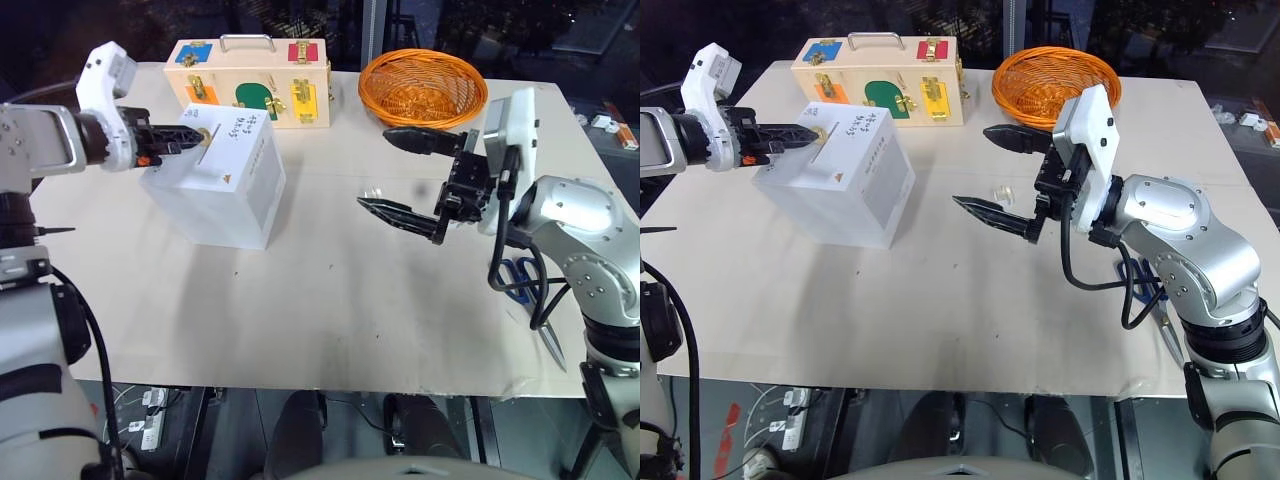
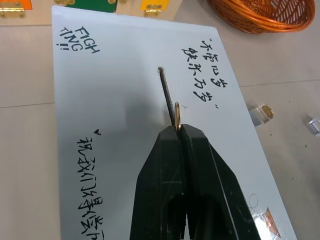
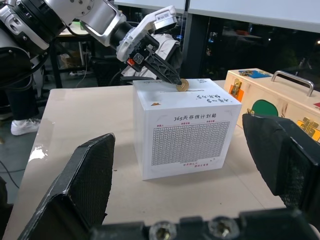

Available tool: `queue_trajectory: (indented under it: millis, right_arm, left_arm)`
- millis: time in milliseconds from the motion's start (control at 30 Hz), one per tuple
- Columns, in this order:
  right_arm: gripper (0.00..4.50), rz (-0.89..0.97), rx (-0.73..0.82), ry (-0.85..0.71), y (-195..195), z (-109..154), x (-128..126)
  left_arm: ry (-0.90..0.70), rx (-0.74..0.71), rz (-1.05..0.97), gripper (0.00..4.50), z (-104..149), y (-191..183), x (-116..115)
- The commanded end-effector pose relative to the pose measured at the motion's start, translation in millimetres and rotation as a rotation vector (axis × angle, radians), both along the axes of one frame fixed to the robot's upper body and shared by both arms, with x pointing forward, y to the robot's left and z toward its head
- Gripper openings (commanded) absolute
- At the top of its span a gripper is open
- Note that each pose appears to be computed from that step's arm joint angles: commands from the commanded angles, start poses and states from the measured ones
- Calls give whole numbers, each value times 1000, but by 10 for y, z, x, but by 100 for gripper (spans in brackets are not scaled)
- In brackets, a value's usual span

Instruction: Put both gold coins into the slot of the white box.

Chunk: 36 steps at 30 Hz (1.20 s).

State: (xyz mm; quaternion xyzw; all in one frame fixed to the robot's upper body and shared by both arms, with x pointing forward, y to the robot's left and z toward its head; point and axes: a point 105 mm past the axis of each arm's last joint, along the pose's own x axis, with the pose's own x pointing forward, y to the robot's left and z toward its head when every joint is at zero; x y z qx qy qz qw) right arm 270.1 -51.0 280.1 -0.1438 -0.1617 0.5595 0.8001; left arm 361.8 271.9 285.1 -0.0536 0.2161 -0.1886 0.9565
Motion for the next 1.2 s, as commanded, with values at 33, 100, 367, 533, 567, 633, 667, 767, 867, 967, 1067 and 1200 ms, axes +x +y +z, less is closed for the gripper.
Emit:
queue_trajectory:
  millis: [33,100,367,533,567,633,667,767,867,967,1067,1200]
  right_arm:
    - [446,14,15,-49,-28,100,-74]
    - [446,24,29,-48,-24,126,-79]
    - [446,48,41,-55,-13,178,-118]
    - [446,49,38,-55,-5,180,-118]
    - [446,48,38,-54,-3,181,-117]
    - [446,45,36,-54,1,180,-117]
    - [446,44,36,-52,2,179,-117]
    - [446,41,37,-49,4,178,-112]
    - [450,33,40,-46,-2,182,-101]
    - [450,32,48,-33,-14,176,-96]
    - [450,28,66,-24,-14,175,-91]
    - [450,11,133,-10,-19,199,-65]
  left_arm:
    - [-70,113,16,0,140,-20,-2]
    - [-81,146,17,0,154,-61,-5]
    - [-11,162,138,0,155,-87,-1]
    - [9,192,188,0,151,-75,4]
    - [8,198,196,0,157,-78,11]
    - [4,210,204,0,165,-94,20]
    - [3,215,210,0,167,-94,23]
    - [-7,207,195,0,164,-125,25]
    - [-24,192,188,127,173,-129,22]
    - [-110,136,161,259,330,-169,30]
    - [-204,108,102,259,453,-208,-20]
    - [-446,8,-45,259,672,-324,-200]
